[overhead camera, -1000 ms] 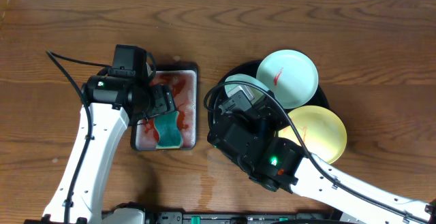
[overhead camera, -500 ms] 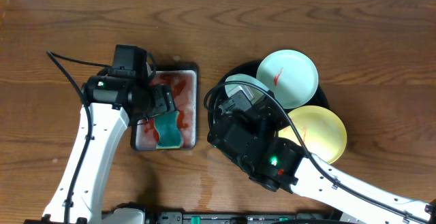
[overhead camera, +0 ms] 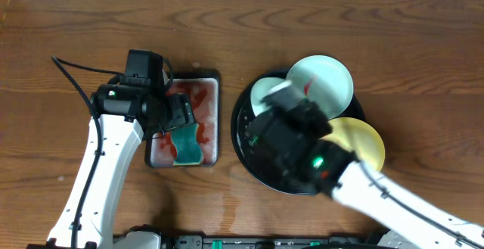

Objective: Clean dirty plates on tray and stack at the side
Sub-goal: 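Lift the green plate with the right gripper and place it right of tray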

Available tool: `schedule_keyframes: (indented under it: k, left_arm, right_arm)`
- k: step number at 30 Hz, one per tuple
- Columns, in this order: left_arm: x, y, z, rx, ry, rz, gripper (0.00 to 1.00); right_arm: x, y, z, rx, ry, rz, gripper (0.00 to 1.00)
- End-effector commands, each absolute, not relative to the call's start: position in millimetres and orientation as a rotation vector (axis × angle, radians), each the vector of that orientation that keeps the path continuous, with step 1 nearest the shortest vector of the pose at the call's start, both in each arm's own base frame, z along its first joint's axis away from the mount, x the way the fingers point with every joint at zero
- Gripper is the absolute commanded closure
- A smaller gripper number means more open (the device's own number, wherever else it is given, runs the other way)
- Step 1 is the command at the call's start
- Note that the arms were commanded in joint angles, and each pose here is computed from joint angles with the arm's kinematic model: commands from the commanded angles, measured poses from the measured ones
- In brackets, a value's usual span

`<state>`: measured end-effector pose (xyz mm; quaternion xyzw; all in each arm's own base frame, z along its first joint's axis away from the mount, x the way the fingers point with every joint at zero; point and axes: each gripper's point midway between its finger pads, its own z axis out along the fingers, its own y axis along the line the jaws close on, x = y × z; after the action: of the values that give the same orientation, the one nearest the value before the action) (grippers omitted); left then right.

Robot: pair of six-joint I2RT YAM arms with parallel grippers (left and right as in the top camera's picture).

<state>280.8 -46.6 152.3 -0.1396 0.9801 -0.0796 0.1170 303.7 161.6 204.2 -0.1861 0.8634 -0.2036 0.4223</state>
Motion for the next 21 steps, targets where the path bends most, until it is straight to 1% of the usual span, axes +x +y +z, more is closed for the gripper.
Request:
schedule_keyframes:
  k: [1,4,8,10,12,15,18,20,21]
  left_arm:
    - [281.8,-44.6,154.1,-0.403,2.865,-0.229,0.17]
    - [281.9,-44.6,154.1,-0.403,2.864,-0.229,0.18]
    - [281.8,-44.6,154.1,-0.403,2.865,-0.229,0.18]
    - [281.8,-44.6,154.1,-0.403,2.865,-0.229,0.18]
    - [281.9,-44.6,154.1,-0.403,2.864,-0.229,0.17]
    - [281.8,-44.6,154.1,-0.403,2.865,-0.229,0.18]
    - [281.9,-44.6,154.1,-0.403,2.864,-0.229,0.17]
    - [281.9,-44.6,154.1,-0.403,2.864,-0.229,0.17]
    - [281.8,-44.6,154.1,-0.403,2.865,-0.229,0.18]
  right_arm:
    - [313.7,155.5,196.2,-0.226,2.37,-0.039,0.99]
    - [327.2,122.7,194.8,-0.053,2.463,0.251,0.99]
    - [342.7,51.3,198.6,0.261,2.458,0.491,0.99]
    - [343.7,4.8,194.5,0.444,2.439,0.495,0.99]
    - [338.6,-45.9,184.8,0.637,2.421,0.425,0.99]
    - [322.4,-110.6,163.7,0.901,2.402,0.324,0.99]
    - [306.3,-152.8,140.6,1.108,2.384,0.296,0.99]
    - [296.1,-178.2,117.4,1.288,2.359,0.305,0.99]
    - [293.8,-186.2,107.7,1.334,2.357,0.308,0.99]
